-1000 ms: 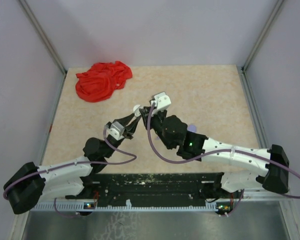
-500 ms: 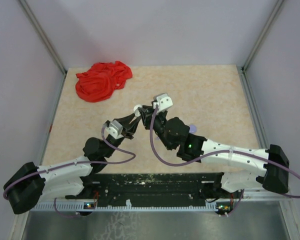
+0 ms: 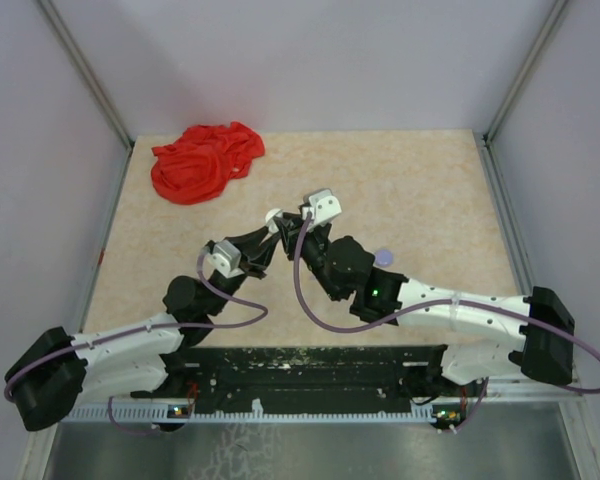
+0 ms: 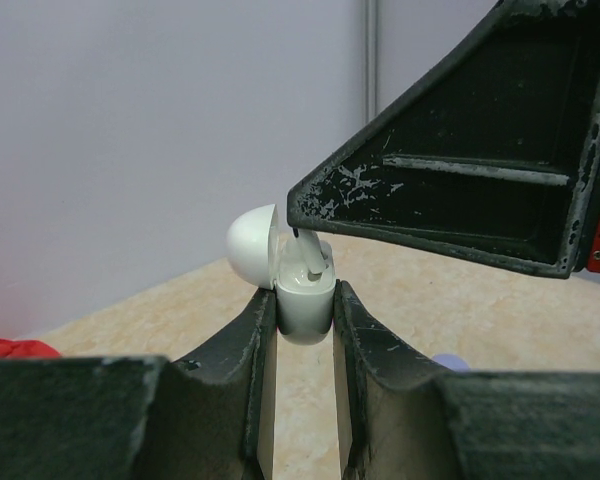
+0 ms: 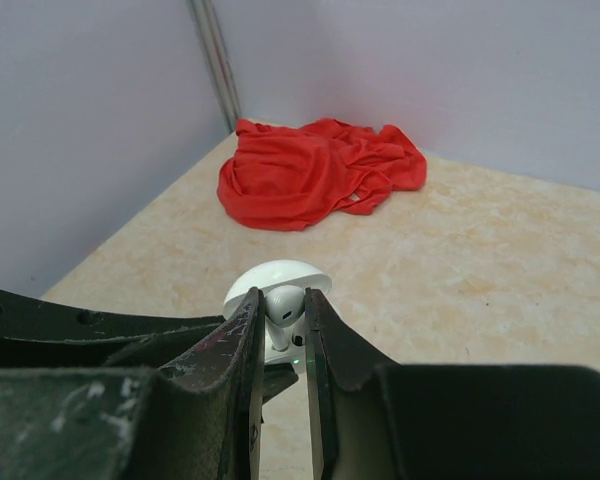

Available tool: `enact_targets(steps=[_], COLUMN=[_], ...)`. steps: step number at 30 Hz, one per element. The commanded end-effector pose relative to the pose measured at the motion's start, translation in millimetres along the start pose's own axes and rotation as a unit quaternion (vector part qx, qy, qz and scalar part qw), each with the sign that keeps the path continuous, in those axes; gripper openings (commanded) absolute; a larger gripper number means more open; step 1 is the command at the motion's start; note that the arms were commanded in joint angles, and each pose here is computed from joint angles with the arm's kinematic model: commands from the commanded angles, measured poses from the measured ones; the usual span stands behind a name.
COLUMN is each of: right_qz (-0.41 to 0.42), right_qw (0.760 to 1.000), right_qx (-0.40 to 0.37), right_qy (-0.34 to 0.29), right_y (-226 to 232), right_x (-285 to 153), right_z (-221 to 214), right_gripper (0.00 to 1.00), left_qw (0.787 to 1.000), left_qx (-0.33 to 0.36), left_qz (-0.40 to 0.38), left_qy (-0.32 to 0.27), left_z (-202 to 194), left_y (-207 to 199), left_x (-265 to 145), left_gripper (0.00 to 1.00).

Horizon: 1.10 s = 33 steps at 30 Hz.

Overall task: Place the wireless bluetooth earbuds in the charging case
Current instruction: Place the earbud in the charging case.

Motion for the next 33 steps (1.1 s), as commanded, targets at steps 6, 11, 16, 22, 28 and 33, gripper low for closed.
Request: enact_targets(steps=[6,11,16,22,28,33], right_qz=[0.012,0.021,0.022,0.034,0.049,0.073], right_qw=[1.0,1.0,1.0,0.999,0.998,0.995], right_qx=[0.01,0.007,0.007,0.019,0.028,0.033], right_qy=[-0.015,-0.013,-0.008,0.015,0.038,0.054], right_y=[7,8,7,13,20,29], right_x=[0,-2,-4,-5,-7,-9], right_z=[3,-1,-1,1,5,11], right_gripper=[0.07,0.08,0.09,0.18,0.29,0.37], left_qw=[0.999,0.998,0.998,0.999,0.999,1.0], left_qx=[-0.031,-0.044,-0.049,-0.033,-0.018,-0.012], left_qz=[0.015,0.021,0.032,0.036,0.032,0.023], left_qy=[-0.037,-0.033,-0.018,-0.007,0.0,0.0], left_z=[25,26,23,18,13,11], left_y=[3,4,7,9,9,7], left_x=[8,10,12,10,8,6], left_gripper=[0.0,0.0,0.0,0.0,0.0,0.0])
Point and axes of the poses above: each gripper's point midway between its finger pads, its own x axis out along the fingers, its own y axis along the line the jaws close on, z = x × y, the point moved 3 cm from there along -x, back along the fingers
